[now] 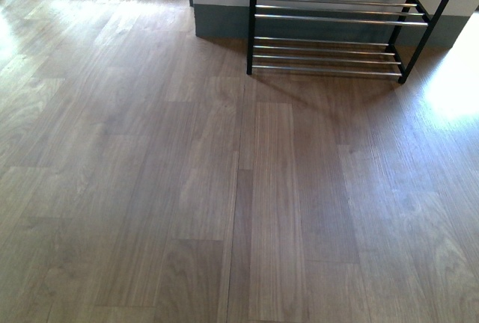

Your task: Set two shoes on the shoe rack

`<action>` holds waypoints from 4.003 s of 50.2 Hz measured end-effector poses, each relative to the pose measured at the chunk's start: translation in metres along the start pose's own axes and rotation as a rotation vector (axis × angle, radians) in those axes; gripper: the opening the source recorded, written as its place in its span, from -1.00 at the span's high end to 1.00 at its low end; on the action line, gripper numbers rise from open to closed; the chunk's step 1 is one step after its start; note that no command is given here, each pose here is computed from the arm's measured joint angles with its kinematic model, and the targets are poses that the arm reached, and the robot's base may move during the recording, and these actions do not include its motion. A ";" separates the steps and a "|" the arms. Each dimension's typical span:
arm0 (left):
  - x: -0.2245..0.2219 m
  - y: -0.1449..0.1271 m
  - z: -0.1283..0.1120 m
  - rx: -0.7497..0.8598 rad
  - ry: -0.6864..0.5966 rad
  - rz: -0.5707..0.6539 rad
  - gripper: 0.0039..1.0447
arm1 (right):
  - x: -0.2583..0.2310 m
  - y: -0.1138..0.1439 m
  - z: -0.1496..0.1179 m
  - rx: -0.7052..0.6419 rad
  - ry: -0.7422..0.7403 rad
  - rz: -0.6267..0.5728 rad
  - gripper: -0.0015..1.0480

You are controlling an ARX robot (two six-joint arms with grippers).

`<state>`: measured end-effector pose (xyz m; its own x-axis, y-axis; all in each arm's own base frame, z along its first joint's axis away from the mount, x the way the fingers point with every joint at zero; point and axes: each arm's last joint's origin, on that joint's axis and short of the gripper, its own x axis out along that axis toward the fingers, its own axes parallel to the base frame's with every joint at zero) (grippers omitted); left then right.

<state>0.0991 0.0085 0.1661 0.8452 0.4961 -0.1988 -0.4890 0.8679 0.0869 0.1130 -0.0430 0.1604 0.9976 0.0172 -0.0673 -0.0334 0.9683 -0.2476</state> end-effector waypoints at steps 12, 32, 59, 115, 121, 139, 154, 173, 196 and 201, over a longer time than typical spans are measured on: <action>0.000 0.000 0.000 0.000 0.000 0.003 0.96 | 0.000 0.000 0.000 0.000 -0.001 0.002 0.97; 0.000 0.000 -0.002 0.003 0.004 0.001 0.96 | 0.000 0.000 0.000 0.000 0.001 -0.006 0.97; 0.001 0.000 -0.003 0.004 0.005 0.001 0.96 | 0.000 0.000 0.000 0.001 0.000 -0.002 0.97; 0.001 0.000 -0.003 0.008 0.007 0.001 0.96 | 0.000 0.000 0.000 0.005 0.003 -0.001 0.97; 0.001 0.000 -0.003 0.008 0.008 0.002 0.96 | 0.000 0.000 0.000 0.003 -0.001 0.000 0.97; 0.001 0.000 -0.003 0.008 0.007 -0.003 0.96 | 0.000 0.000 0.000 0.003 0.000 -0.003 0.97; 0.001 0.000 -0.003 0.008 0.007 0.006 0.96 | 0.000 0.000 0.000 0.003 -0.001 0.003 0.97; 0.001 0.000 -0.003 0.008 0.007 0.004 0.96 | 0.000 0.000 0.000 0.003 -0.001 0.001 0.97; 0.001 0.000 -0.003 0.008 0.007 0.006 0.96 | 0.000 0.000 0.000 0.003 -0.002 0.004 0.97; 0.001 0.000 -0.003 0.008 0.007 0.006 0.96 | 0.000 0.000 0.000 0.003 -0.002 0.003 0.97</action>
<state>0.0992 0.0087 0.1629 0.8409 0.5008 -0.2049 -0.4920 0.8653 0.0957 0.1129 -0.0428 0.1602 0.9976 0.0210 -0.0665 -0.0367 0.9690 -0.2444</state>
